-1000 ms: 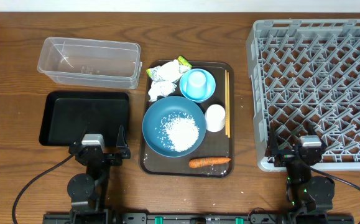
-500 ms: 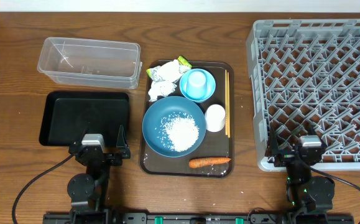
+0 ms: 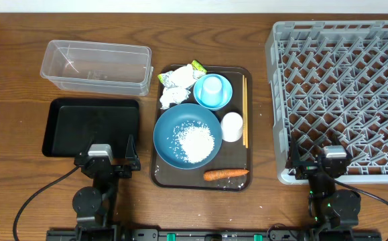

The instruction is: Sort waste into correct bins and load items into the dishwasher rack

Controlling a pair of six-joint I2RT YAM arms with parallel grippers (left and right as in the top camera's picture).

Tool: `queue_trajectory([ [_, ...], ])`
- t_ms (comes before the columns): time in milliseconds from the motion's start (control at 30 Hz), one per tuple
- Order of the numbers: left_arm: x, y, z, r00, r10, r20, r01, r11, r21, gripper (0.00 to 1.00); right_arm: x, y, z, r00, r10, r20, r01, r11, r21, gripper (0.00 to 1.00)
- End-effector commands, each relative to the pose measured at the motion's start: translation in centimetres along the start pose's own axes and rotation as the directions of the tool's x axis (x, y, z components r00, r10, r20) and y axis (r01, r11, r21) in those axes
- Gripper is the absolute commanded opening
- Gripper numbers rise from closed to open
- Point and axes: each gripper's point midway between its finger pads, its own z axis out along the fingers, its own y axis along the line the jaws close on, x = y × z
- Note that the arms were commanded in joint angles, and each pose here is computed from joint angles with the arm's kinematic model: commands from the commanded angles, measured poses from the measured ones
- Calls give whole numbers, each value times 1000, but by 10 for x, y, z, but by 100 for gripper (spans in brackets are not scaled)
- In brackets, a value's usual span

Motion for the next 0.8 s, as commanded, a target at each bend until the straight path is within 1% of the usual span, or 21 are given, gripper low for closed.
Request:
queue_trajectory([
  [0, 16, -2, 1, 999, 11, -43, -11, 1000, 14, 99, 2, -3, 0, 1000, 15, -5, -15, 1000, 14, 99],
  [100, 15, -3, 1, 999, 3, -40, -3, 1000, 20, 99, 2, -3, 0, 1000, 15, -5, -15, 1000, 14, 99],
  [133, 15, -4, 1, 999, -17, -41, 18, 1000, 24, 99, 2, -3, 0, 1000, 15, -5, -15, 1000, 14, 99],
  [233, 15, -22, 0, 978, -199, -67, 206, 972, 116, 99, 2, -3, 0, 1000, 15, -5, -15, 1000, 14, 99],
  [267, 14, -30, -1, 957, -277, -88, 288, 945, 155, 99, 2, -3, 0, 1000, 15, -5, -15, 1000, 14, 99],
  [300, 14, -41, -4, 919, -372, -130, 391, 898, 202, 99, 2, -3, 0, 1000, 15, -5, -15, 1000, 14, 99],
  [367, 14, -48, -6, 873, -456, -171, 485, 845, 227, 99, 2, -3, 0, 1000, 15, -5, -15, 1000, 14, 99],
  [400, 14, -48, -6, 860, -480, -176, 509, 831, 222, 99, 2, -3, 0, 1000, 15, -5, -15, 1000, 14, 99],
  [433, 13, -48, -6, 850, -496, -178, 526, 822, 217, 99, 2, -3, 0, 1000, 15, -5, -15, 1000, 14, 99],
  [500, 9, -48, -5, 852, -497, -164, 523, 822, 226, 99, 2, -3, 0, 1000, 15, -5, -15, 1000, 14, 99],
  [633, -8, -66, -14, 864, -472, -174, 502, 796, 339, 99, 2, -3, 0, 1000, 15, -5, -15, 1000, 14, 99],
  [767, -31, -70, -22, 870, -460, -176, 492, 796, 352, 99, 2, -3, 0, 1000, 15, -5, -15, 1000, 14, 99],
])
